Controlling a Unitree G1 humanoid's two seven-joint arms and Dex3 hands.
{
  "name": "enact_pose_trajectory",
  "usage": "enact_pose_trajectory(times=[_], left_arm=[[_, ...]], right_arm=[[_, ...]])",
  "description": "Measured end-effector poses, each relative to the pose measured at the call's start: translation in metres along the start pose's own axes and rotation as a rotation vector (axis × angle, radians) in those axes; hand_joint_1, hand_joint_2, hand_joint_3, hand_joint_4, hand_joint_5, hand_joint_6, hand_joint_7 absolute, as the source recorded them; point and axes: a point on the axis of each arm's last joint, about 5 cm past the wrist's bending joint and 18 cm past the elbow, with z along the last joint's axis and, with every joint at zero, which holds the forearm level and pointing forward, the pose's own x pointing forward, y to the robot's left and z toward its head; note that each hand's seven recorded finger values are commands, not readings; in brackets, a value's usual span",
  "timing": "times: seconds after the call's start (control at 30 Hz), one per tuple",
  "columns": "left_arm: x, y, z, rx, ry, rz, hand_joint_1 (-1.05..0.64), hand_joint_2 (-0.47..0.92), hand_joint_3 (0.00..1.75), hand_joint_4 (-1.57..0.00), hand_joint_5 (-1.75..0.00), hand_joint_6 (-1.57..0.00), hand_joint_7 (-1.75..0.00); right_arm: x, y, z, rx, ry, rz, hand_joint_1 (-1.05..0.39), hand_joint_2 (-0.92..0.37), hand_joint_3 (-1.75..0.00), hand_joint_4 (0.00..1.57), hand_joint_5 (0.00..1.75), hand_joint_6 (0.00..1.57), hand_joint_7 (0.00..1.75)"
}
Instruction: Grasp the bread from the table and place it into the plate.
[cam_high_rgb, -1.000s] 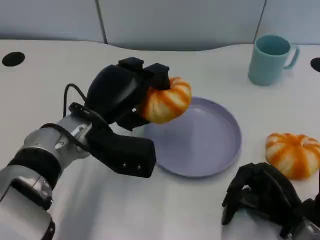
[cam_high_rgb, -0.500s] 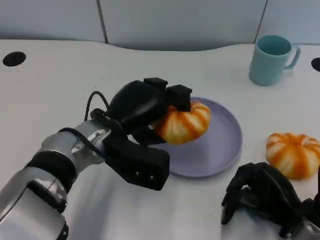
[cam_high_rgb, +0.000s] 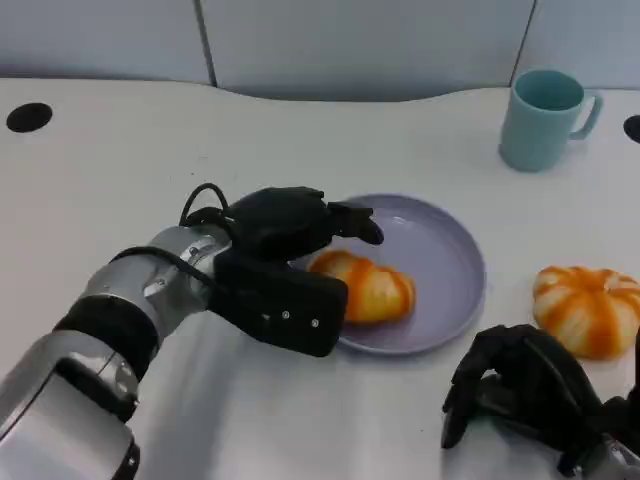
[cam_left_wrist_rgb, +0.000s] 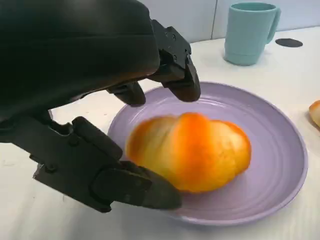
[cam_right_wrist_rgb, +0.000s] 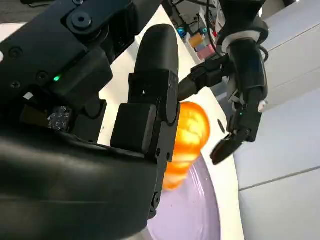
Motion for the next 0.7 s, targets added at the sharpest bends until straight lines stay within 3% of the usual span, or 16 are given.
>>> enact_pose_trajectory(times=[0.1, 0.13, 0.23, 0.37, 0.5, 0.53, 0.57, 0.67, 0.7], left_arm=[[0.001, 0.001, 0.001, 0.004, -0.005, 0.003, -0.78, 0.92, 0.27, 0.0, -0.5, -0.1, -0.5], [0.001, 0.001, 0.001, 0.004, -0.005, -0.001, -0.85, 0.92, 0.33, 0.0, -0.24, -0.04, -0.43], [-0.001, 0.007, 0.001, -0.012, -0.018, -0.006, -0.89, 0.92, 0.38, -0.01, -0.05, 0.0, -0.36], [-0.005, 0.02, -0.001, -0.067, -0.041, 0.075, -0.87, 0.92, 0.34, -0.06, -0.07, -0.04, -0.36], [-0.014, 0.017, -0.006, -0.168, -0.073, 0.168, -0.85, 0.92, 0.3, -0.09, -0.09, -0.06, -0.37], [-0.015, 0.016, -0.007, -0.183, -0.073, 0.177, -0.82, 0.92, 0.32, -0.1, -0.18, -0.1, -0.38], [-0.018, 0.014, -0.009, -0.221, -0.076, 0.204, -0.79, 0.92, 0.32, -0.04, -0.41, -0.13, -0.39], [-0.031, 0.008, -0.017, -0.407, -0.106, 0.357, -0.73, 0.92, 0.32, -0.01, -0.79, -0.21, -0.39], [-0.036, 0.004, -0.019, -0.462, -0.114, 0.407, -0.73, 0.92, 0.32, 0.0, -0.83, -0.22, -0.39]], right_arm=[[0.0, 0.0001, 0.0, 0.002, 0.002, -0.001, -1.05, -0.5, 0.0, 1.57, 0.58, 1.57, 0.36], [0.0, 0.0001, 0.0, 0.002, 0.002, -0.001, -1.05, -0.5, 0.0, 1.57, 0.58, 1.57, 0.36], [0.0, 0.0001, 0.0, 0.001, 0.001, -0.001, -1.05, -0.51, 0.0, 1.57, 0.58, 1.57, 0.36], [0.0, 0.0001, 0.0, 0.001, 0.001, -0.001, -1.05, -0.51, 0.0, 1.57, 0.57, 1.57, 0.35], [0.0, -0.0001, 0.0, -0.001, -0.003, 0.004, -1.05, -0.51, 0.0, 1.57, 0.56, 1.57, 0.35], [0.0, -0.0002, -0.001, -0.001, -0.003, 0.005, -1.05, -0.51, 0.0, 1.57, 0.56, 1.57, 0.35], [0.0, -0.0001, -0.001, -0.001, -0.003, 0.006, -1.05, -0.51, 0.0, 1.57, 0.56, 1.57, 0.35], [0.0, -0.0004, 0.0, -0.002, -0.003, 0.005, -1.05, -0.52, -0.01, 1.57, 0.56, 1.57, 0.34], [0.0, -0.0007, 0.0, -0.003, -0.003, 0.004, -1.05, -0.52, -0.01, 1.57, 0.56, 1.57, 0.34]])
